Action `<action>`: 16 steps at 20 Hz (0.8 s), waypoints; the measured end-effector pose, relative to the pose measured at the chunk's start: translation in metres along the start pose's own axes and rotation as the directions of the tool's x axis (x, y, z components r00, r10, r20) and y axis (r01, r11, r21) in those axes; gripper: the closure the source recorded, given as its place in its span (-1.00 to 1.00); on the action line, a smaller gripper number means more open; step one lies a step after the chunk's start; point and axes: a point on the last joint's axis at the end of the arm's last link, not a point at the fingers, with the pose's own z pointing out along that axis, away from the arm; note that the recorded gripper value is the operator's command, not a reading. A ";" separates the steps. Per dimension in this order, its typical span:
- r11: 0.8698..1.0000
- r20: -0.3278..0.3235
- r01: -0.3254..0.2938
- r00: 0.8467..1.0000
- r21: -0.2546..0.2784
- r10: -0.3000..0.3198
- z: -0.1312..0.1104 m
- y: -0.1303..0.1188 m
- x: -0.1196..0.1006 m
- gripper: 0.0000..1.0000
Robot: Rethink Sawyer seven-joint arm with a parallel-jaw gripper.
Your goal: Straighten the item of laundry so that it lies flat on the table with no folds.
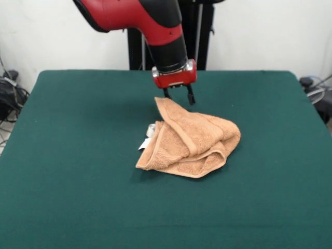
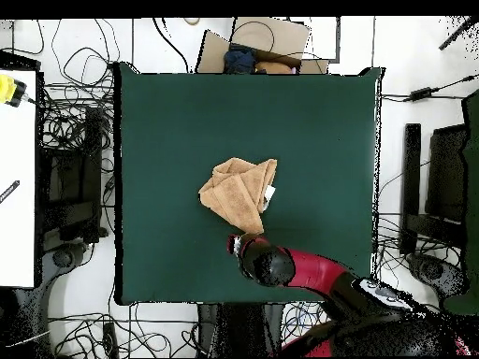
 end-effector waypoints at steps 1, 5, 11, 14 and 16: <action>1.000 0.001 0.001 1.000 0.001 -0.001 0.000 0.000 0.000 -1.00; 1.000 0.004 0.009 1.000 0.005 -0.009 -0.002 0.002 -0.002 -1.00; 1.000 0.003 0.024 1.000 0.007 -0.024 -0.001 0.008 -0.003 -1.00; 0.999 0.003 0.031 1.000 0.009 -0.031 -0.001 0.010 -0.004 -1.00; 0.999 0.007 0.038 0.999 0.013 -0.038 -0.002 0.011 -0.006 -1.00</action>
